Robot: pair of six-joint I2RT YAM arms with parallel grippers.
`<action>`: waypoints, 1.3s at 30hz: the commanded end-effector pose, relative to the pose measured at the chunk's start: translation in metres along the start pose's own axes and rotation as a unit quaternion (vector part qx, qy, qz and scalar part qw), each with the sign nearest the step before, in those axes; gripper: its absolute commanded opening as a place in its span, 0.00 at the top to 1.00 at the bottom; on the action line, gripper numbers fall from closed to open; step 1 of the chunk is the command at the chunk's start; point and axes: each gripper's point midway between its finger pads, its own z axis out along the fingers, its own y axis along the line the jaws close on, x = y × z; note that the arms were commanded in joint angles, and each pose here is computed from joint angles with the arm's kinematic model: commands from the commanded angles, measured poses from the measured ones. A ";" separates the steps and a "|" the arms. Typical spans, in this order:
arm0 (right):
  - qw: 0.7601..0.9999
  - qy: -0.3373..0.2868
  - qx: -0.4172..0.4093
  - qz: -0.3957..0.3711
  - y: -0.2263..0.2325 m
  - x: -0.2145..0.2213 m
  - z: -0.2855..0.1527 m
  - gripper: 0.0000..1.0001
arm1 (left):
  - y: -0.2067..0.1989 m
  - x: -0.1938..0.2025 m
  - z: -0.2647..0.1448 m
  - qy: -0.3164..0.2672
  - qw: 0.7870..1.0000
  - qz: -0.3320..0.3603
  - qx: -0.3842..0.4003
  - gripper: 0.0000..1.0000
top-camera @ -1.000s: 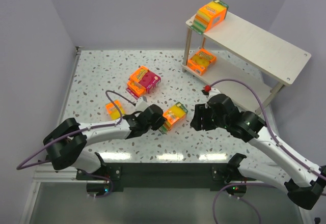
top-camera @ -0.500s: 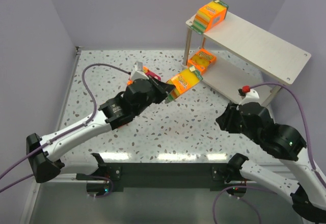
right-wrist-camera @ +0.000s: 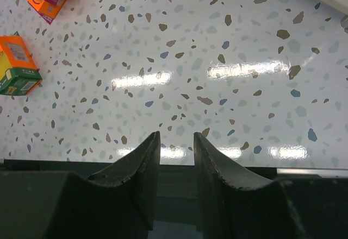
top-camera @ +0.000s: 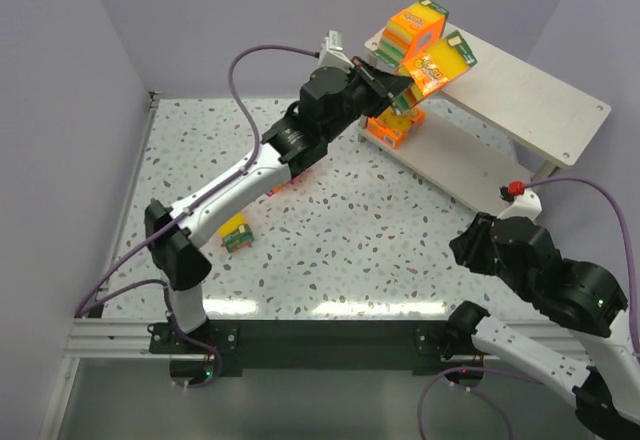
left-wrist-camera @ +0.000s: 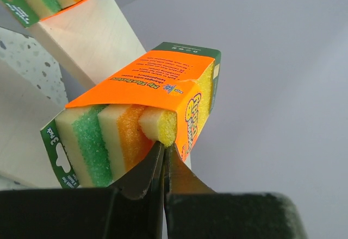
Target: Place and organize the cleaning sponges onto the shelf
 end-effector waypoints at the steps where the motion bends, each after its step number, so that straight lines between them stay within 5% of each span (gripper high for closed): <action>1: 0.999 -0.025 0.014 0.022 -0.006 -0.009 -0.002 0.65 | -0.042 -0.003 0.020 0.004 0.996 -0.020 0.083 1.00; 16: 1.000 -0.015 0.008 0.011 0.003 0.000 0.016 0.66 | -0.060 -0.019 0.077 -0.070 0.963 -0.191 0.177 1.00; 39: 1.000 -0.019 0.006 0.011 0.004 -0.001 0.017 0.66 | -0.010 -0.009 0.104 -0.087 0.967 -0.213 0.109 1.00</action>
